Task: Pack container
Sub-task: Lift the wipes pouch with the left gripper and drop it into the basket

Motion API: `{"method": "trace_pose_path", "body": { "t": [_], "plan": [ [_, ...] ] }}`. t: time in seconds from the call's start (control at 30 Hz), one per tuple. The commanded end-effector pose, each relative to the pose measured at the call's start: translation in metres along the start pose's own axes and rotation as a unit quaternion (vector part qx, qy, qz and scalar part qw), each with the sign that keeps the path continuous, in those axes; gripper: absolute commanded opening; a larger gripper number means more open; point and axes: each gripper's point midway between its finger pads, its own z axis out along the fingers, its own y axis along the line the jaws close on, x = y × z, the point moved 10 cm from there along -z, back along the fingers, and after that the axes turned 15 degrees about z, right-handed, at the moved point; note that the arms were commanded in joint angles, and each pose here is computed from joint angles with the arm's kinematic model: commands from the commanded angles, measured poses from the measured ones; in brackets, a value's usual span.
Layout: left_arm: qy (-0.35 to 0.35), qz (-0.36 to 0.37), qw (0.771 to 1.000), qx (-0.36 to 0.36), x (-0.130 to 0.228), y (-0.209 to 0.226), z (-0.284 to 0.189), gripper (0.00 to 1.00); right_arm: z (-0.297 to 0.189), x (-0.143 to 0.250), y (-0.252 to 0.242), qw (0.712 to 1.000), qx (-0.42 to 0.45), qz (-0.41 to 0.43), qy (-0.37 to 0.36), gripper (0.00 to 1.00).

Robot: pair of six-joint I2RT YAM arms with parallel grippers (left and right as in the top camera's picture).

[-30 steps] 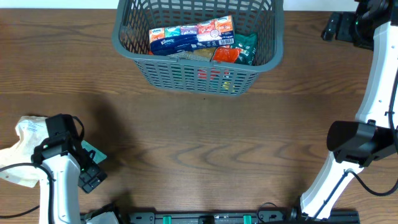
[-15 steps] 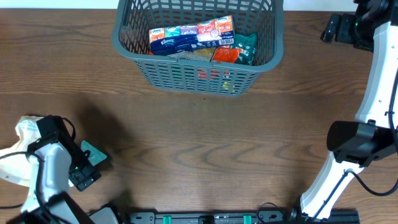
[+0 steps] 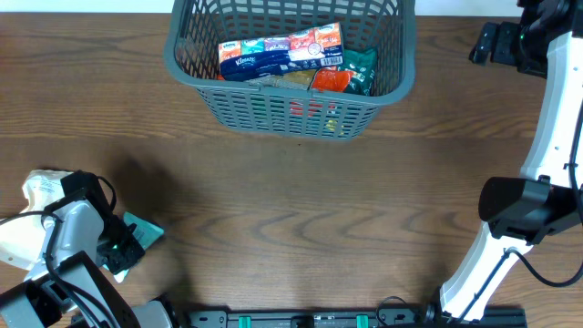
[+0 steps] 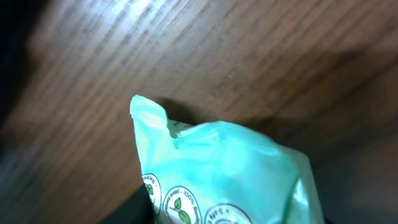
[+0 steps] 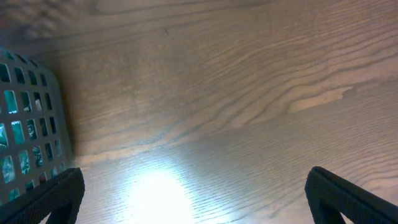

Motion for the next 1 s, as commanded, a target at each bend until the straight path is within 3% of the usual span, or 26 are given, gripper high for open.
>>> {"method": "trace_pose_path", "body": {
  "t": [0.0,0.07,0.2,0.3,0.4,0.47,0.6,0.7,0.83,0.97],
  "plan": [
    [0.002,0.002,1.0,-0.03,0.0,0.007,0.005,0.27,0.001,0.0,0.001,1.0,-0.001,-0.003,0.002,0.99],
    [0.006,0.008,0.999,-0.033,0.001,0.008,0.005,0.15,0.001,0.001,0.001,1.0,-0.005,-0.003,0.003,0.99],
    [0.038,0.051,0.998,-0.016,0.005,0.005,0.003,0.1,0.001,0.001,0.002,1.0,-0.012,-0.003,0.005,0.99],
    [0.083,0.134,0.985,0.063,0.011,-0.01,-0.008,0.06,0.001,0.001,0.002,1.0,-0.012,-0.003,0.005,0.99],
    [0.111,0.233,0.952,0.166,0.016,-0.03,-0.032,0.06,0.001,0.001,0.002,1.0,-0.012,-0.003,0.004,0.99],
    [0.121,0.288,0.916,0.252,0.02,-0.045,-0.055,0.05,0.001,0.0,0.003,1.0,-0.012,-0.003,0.003,0.99],
    [0.099,0.408,0.81,0.41,0.034,-0.07,-0.116,0.05,0.001,0.0,0.003,1.0,-0.013,-0.003,0.0,0.99],
    [0.054,0.482,0.742,0.463,0.048,-0.079,-0.163,0.05,0.001,-0.001,0.003,1.0,-0.014,-0.003,-0.001,0.99],
    [-0.012,0.582,0.629,0.515,0.077,-0.082,-0.227,0.05,0.001,-0.001,0.003,1.0,-0.014,-0.003,-0.003,0.99],
    [-0.112,0.668,0.528,0.513,0.106,-0.075,-0.278,0.06,0.001,-0.002,0.003,1.0,-0.014,-0.003,-0.005,0.99]
  ]
}}
